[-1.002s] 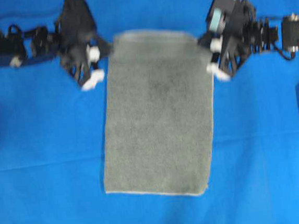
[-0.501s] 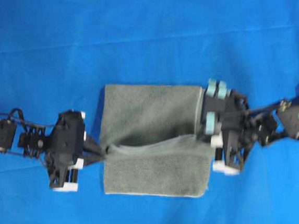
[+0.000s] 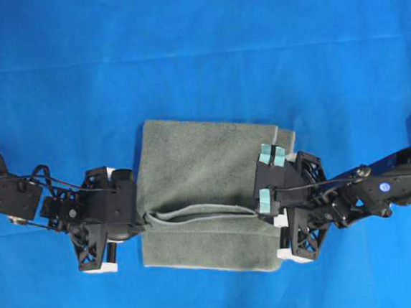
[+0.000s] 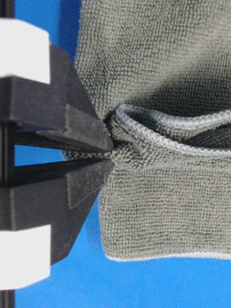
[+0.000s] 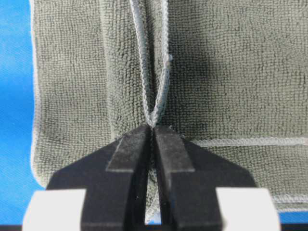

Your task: Fold a large towel.

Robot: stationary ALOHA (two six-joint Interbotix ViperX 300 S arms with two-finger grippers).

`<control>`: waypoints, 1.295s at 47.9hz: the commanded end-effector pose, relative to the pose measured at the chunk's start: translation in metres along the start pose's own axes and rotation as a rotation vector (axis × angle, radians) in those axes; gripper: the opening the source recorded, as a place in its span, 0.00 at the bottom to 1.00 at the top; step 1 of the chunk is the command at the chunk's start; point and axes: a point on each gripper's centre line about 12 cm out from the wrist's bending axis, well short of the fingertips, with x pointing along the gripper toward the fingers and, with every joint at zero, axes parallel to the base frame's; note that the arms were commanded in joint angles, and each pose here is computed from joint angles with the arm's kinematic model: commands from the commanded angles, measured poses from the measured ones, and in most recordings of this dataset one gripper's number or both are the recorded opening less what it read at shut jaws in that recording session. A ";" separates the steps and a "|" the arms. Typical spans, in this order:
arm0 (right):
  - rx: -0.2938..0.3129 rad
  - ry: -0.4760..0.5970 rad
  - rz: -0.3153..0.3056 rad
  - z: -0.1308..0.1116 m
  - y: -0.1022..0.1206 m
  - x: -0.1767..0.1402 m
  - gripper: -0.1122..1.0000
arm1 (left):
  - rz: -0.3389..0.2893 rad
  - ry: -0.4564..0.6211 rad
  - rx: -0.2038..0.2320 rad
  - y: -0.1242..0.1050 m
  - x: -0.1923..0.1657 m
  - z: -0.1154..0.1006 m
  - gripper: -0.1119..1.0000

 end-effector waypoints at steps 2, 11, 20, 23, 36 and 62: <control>-0.002 -0.026 0.025 0.008 0.008 -0.006 0.15 | -0.021 -0.053 0.004 -0.007 -0.001 0.014 0.13; -0.026 -0.030 0.035 0.008 0.015 -0.008 0.61 | -0.043 -0.067 0.030 -0.018 -0.002 0.018 0.16; -0.069 -0.054 0.087 0.009 0.040 -0.019 0.63 | -0.107 -0.102 0.077 -0.045 -0.015 0.026 0.62; -0.087 -0.069 0.109 0.009 0.049 -0.026 0.64 | -0.131 -0.114 0.095 -0.056 -0.024 0.030 0.76; -0.159 -0.185 0.161 0.025 0.064 -0.081 0.64 | -0.179 -0.183 0.129 -0.068 -0.081 0.047 0.76; -0.275 -0.579 0.107 0.014 -0.017 -0.220 0.64 | -0.174 -0.639 0.272 -0.034 -0.242 0.059 0.75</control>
